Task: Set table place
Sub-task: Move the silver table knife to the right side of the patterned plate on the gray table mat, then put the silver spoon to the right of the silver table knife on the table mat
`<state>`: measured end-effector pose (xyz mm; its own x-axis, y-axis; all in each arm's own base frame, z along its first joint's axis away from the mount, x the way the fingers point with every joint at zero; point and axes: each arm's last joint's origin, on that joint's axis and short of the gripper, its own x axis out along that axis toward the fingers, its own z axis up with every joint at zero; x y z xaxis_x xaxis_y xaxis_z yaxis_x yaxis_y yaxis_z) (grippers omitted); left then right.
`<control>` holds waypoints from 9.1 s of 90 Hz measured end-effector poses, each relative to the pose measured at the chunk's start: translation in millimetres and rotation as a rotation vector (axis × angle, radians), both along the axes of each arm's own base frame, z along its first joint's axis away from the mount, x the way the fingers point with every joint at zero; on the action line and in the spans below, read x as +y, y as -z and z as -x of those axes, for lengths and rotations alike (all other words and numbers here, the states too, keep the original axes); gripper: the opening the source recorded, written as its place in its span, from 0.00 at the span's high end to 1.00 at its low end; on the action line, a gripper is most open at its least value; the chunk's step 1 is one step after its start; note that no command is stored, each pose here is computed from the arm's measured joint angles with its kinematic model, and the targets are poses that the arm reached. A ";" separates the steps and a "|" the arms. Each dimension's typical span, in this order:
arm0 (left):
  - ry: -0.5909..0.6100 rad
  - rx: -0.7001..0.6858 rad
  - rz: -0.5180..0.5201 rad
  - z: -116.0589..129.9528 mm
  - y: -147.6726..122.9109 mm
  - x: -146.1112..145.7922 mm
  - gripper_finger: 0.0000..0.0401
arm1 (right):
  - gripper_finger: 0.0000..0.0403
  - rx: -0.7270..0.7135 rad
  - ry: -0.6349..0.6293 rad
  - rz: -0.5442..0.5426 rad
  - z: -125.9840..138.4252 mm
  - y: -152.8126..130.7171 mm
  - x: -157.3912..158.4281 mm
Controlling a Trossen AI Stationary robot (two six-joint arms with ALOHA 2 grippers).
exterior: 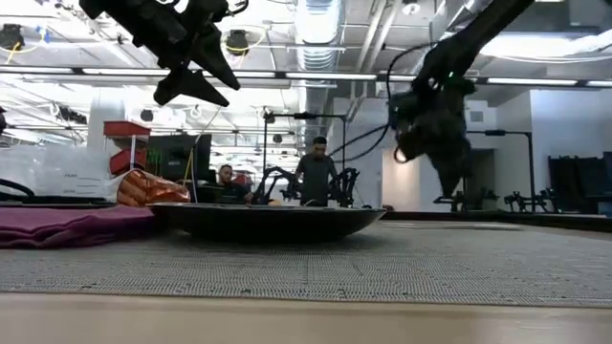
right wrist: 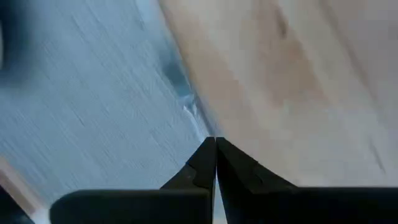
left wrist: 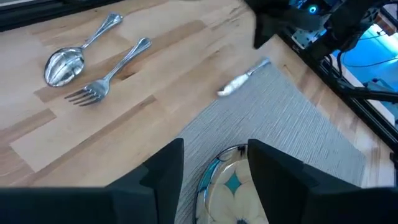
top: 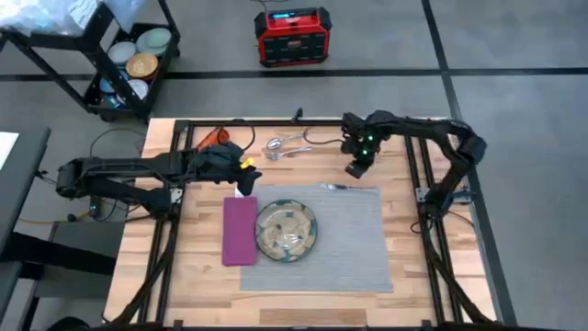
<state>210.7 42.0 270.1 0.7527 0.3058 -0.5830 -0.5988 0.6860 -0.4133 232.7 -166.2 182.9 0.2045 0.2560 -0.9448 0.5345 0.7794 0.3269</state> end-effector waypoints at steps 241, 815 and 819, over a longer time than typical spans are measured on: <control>-0.006 0.033 -0.027 1.5 1.8 0.4 0.60 | 1.00 -0.147 -0.061 -0.133 20.2 38.2 150.9; 0.033 0.595 -0.029 -98.6 104.2 224.6 1.00 | 0.99 -0.308 0.048 0.133 -3.4 -58.5 72.8; 0.042 0.610 -0.019 -96.9 107.3 225.9 1.00 | 0.99 -0.308 0.048 0.133 -3.4 -58.5 72.7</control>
